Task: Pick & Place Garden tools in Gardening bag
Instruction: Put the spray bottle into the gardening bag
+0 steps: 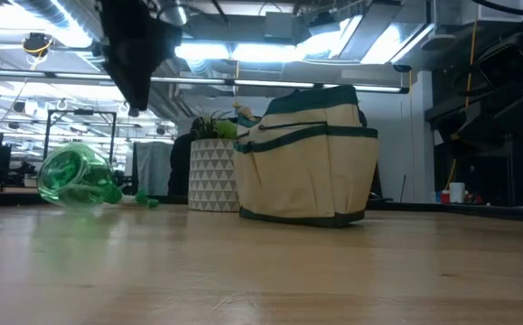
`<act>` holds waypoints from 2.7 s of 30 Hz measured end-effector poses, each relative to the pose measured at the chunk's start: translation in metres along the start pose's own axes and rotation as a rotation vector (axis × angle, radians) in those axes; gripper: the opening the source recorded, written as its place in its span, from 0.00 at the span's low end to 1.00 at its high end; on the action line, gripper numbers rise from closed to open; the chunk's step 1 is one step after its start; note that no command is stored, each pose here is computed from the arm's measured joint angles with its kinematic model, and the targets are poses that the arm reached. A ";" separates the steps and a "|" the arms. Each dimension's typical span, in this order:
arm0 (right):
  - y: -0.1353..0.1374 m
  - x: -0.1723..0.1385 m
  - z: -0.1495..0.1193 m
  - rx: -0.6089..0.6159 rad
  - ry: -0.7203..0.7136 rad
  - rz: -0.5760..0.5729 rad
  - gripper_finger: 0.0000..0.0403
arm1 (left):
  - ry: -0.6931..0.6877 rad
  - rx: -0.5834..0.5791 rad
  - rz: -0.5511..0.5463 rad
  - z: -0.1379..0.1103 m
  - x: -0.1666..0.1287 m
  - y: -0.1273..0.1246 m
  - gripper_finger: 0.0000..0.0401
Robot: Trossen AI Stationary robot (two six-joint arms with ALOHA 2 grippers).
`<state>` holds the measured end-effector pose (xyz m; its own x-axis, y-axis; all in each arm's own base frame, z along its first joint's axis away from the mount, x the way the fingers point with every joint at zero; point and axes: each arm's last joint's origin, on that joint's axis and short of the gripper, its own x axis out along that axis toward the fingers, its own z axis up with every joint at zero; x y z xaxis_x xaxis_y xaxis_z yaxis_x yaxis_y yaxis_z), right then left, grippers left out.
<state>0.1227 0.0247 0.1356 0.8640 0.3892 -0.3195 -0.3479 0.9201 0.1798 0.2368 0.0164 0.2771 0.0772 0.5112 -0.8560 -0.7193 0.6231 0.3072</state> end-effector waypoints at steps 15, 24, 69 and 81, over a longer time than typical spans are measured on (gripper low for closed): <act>0.000 0.000 -0.001 0.002 0.006 0.000 0.42 | 0.275 -0.131 -0.174 -0.005 0.093 0.051 0.58; 0.000 0.000 -0.001 0.002 0.007 0.000 0.42 | 0.403 -0.256 -0.279 -0.023 0.134 0.082 0.58; 0.000 0.000 -0.001 0.002 0.007 0.000 0.42 | -0.117 0.019 -0.668 -0.027 0.108 -0.023 0.31; 0.000 0.000 -0.001 0.002 0.007 0.000 0.42 | -0.426 0.034 -0.944 -0.014 0.072 -0.055 0.31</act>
<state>0.1224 0.0247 0.1348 0.8613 0.3897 -0.3260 -0.3474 0.9199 0.1817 0.2721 0.0105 0.1927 0.8420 -0.0311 -0.5386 -0.2200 0.8918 -0.3953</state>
